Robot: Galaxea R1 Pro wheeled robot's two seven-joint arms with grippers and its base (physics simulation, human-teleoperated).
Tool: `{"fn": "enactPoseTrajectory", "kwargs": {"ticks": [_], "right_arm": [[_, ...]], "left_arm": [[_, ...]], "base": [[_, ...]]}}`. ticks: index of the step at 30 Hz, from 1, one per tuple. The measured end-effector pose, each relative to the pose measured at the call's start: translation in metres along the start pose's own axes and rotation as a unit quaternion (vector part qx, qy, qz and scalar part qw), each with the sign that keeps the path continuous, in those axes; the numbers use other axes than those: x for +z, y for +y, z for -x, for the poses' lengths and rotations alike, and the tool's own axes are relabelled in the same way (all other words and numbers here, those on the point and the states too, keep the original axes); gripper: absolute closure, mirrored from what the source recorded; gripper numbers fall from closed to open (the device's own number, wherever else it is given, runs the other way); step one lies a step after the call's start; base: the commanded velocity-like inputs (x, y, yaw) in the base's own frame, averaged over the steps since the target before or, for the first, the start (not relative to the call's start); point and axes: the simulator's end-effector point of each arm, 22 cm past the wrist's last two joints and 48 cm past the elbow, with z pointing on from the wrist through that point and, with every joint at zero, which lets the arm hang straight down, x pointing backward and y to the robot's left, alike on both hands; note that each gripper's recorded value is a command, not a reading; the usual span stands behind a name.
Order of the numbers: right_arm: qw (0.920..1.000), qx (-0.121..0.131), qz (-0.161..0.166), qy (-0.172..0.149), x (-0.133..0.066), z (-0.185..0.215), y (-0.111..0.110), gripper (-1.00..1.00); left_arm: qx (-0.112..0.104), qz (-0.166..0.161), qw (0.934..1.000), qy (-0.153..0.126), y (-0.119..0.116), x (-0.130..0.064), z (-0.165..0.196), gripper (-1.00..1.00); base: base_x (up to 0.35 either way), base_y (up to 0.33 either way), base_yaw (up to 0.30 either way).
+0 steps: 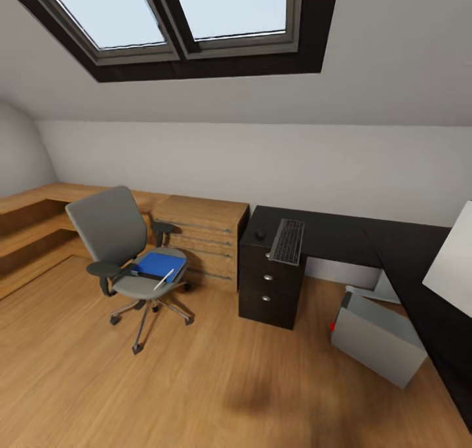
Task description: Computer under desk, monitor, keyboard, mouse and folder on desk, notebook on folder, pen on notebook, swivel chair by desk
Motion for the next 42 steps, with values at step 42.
{"fn": "enactPoseTrajectory", "kwargs": {"ticks": [42], "right_arm": [[1.0, -0.001, 0.001, 0.0, 0.0, 0.0, 0.0007, -1.0]], "left_arm": [[-0.001, 0.001, 1.0, 0.0, 0.0006, 0.0002, 0.0004, -1.0]], "base": [[-0.313, -0.101, -0.022]]}}
